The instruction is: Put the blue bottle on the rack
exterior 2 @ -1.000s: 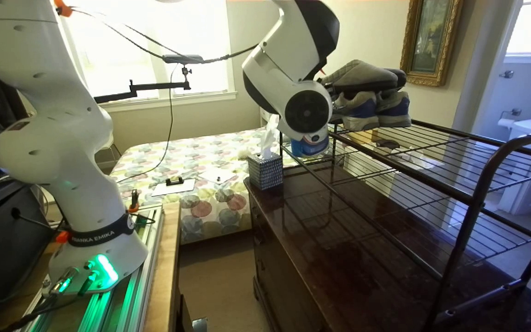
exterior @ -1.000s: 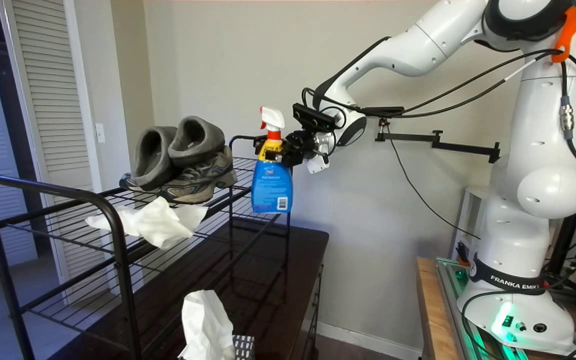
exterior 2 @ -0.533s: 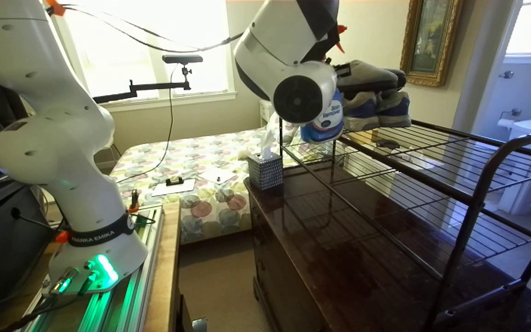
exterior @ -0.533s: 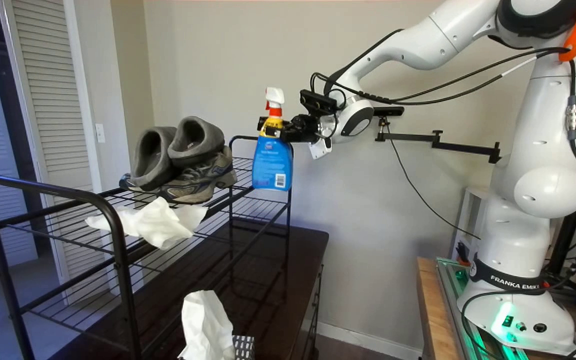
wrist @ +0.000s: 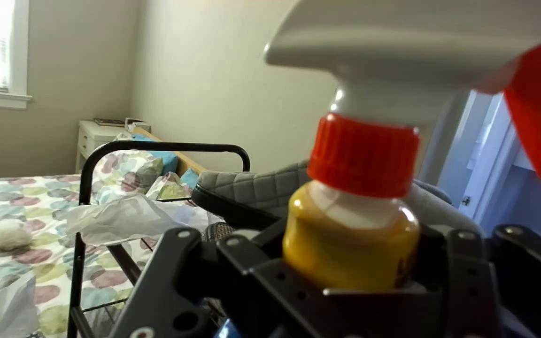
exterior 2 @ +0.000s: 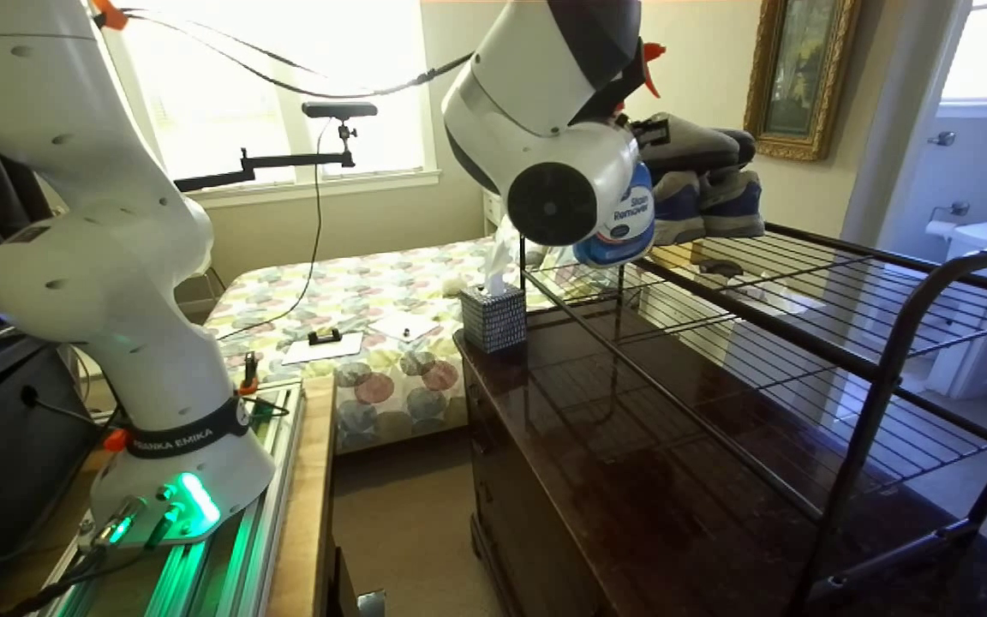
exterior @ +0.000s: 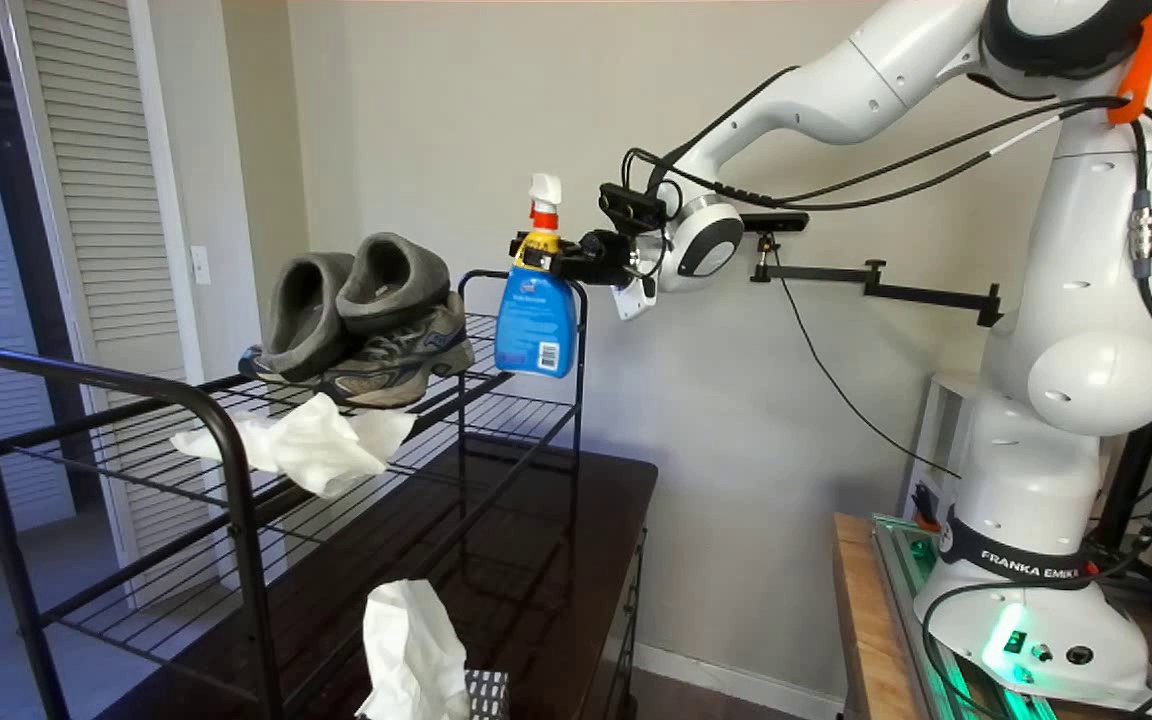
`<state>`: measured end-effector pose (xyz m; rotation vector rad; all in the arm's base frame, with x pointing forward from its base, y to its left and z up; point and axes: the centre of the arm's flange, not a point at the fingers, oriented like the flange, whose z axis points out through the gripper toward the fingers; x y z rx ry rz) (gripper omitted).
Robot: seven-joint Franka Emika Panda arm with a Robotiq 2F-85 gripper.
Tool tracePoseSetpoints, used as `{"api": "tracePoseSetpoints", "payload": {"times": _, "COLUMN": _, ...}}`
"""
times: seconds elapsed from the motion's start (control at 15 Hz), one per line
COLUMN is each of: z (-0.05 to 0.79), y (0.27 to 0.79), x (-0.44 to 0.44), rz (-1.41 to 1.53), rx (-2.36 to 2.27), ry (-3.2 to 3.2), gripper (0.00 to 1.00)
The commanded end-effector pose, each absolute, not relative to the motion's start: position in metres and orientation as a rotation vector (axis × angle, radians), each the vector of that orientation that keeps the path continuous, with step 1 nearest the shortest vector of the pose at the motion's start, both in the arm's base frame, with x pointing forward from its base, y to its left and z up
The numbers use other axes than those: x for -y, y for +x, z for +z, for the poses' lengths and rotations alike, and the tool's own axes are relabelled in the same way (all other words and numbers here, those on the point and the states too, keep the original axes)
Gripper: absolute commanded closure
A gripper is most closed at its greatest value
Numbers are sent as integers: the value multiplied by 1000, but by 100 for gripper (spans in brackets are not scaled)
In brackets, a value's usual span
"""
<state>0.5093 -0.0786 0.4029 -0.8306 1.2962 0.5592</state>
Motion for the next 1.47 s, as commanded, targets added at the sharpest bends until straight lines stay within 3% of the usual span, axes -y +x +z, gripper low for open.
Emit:
{"api": "tracePoseSetpoints", "payload": {"times": 0.0, "z": 430, "y": 521, "x": 85, "rz": 488, "rx": -1264, "ry": -815, "gripper": 91}}
{"api": "tracePoseSetpoints", "payload": {"times": 0.6, "z": 502, "y": 586, "x": 130, "rz": 226, "rx": -1263, "ry": -656, "gripper": 91}}
{"api": "tracePoseSetpoints", "payload": {"times": 1.4, "z": 490, "y": 643, "x": 175, "rz": 176, "rx": -1295, "ry": -487, "gripper": 91}}
